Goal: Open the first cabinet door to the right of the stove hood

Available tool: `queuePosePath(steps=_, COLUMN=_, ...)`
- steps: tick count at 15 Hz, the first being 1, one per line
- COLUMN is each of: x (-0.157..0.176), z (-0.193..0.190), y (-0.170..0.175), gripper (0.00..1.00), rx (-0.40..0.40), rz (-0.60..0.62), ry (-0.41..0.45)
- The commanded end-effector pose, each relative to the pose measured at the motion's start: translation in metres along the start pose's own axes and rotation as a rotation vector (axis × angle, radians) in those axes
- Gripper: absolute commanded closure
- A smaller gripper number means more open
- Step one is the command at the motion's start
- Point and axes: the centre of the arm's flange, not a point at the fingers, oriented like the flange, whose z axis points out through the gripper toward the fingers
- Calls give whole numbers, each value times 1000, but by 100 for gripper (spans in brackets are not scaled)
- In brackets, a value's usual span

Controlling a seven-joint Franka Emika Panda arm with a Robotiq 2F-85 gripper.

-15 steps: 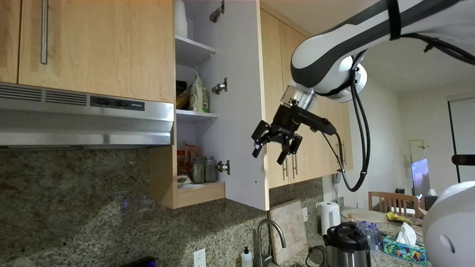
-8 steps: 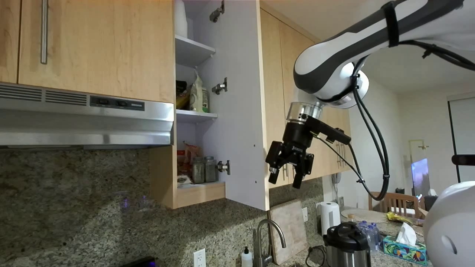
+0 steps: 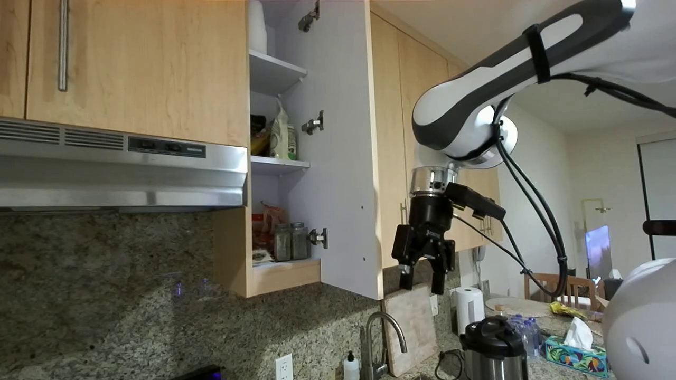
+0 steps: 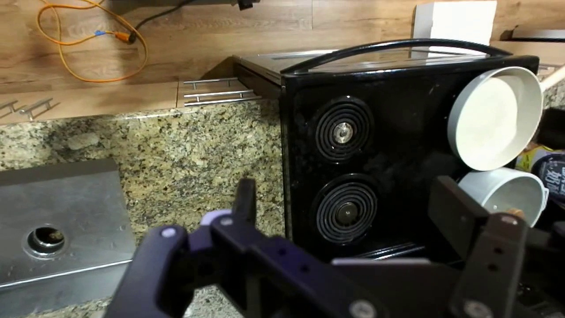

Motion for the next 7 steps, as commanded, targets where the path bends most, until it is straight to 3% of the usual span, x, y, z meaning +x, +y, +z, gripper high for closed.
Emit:
queuePosePath(steps=1, x=0, z=2, y=1, gripper=0, rx=-4, rz=-2, ry=-9)
queuePosePath(steps=7, x=1, z=4, y=1, gripper=0, rx=-6, rz=-4, ry=-17)
